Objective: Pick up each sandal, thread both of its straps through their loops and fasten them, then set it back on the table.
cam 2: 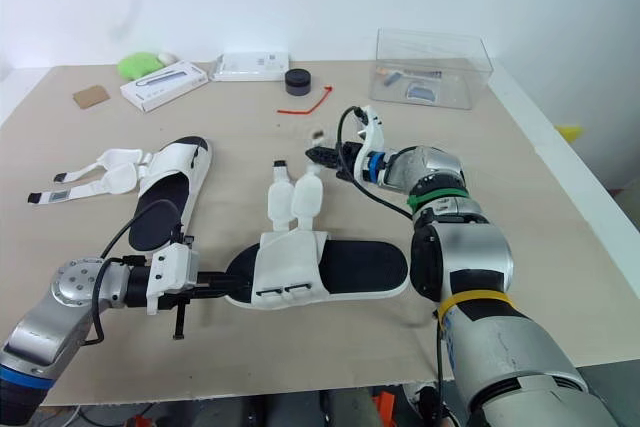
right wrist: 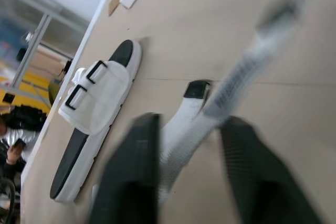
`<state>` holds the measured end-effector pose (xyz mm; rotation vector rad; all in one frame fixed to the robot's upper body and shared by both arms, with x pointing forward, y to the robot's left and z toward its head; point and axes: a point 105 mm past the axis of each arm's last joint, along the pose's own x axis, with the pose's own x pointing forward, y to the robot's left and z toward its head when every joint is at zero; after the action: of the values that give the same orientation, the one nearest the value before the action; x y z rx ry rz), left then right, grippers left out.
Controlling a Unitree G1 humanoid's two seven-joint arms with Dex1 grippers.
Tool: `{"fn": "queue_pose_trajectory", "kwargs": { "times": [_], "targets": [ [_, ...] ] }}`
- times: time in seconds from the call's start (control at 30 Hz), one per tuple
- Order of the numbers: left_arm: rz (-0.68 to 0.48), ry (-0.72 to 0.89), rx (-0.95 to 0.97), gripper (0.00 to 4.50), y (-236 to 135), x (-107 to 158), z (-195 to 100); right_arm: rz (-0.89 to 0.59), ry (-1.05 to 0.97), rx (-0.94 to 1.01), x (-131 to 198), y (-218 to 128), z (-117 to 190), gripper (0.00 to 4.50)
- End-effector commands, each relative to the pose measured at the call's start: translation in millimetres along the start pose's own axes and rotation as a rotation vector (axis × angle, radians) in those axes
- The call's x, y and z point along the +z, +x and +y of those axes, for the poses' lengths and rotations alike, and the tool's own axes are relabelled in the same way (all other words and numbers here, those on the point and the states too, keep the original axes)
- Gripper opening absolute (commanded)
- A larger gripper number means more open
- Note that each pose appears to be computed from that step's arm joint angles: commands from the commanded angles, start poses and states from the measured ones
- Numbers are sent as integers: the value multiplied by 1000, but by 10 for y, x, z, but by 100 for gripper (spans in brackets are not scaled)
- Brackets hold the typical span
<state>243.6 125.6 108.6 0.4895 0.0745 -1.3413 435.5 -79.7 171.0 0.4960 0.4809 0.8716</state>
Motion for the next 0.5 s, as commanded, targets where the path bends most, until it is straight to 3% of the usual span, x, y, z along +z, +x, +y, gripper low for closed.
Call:
{"fn": "queue_pose_trajectory", "kwargs": {
  "times": [0.03, 0.2, 0.33, 0.43, 0.5],
  "targets": [
    [7, 30, 12, 0, -23, 27, 8, -20, -214, 98, 223, 13, 232, 10],
    [6, 29, 9, 0, -20, 25, 10, 1, -638, 308, 268, -52, 549, 10],
    [9, 28, 7, 0, -28, 19, 15, -89, -900, 472, 215, -183, 899, 10],
    [10, 28, 6, 0, -29, 12, 25, -129, -1212, 560, -21, -340, 1103, 10],
    [9, 29, 5, 0, -24, 15, 38, -110, -1584, 634, -329, -484, 1150, 10]
  ]
}}
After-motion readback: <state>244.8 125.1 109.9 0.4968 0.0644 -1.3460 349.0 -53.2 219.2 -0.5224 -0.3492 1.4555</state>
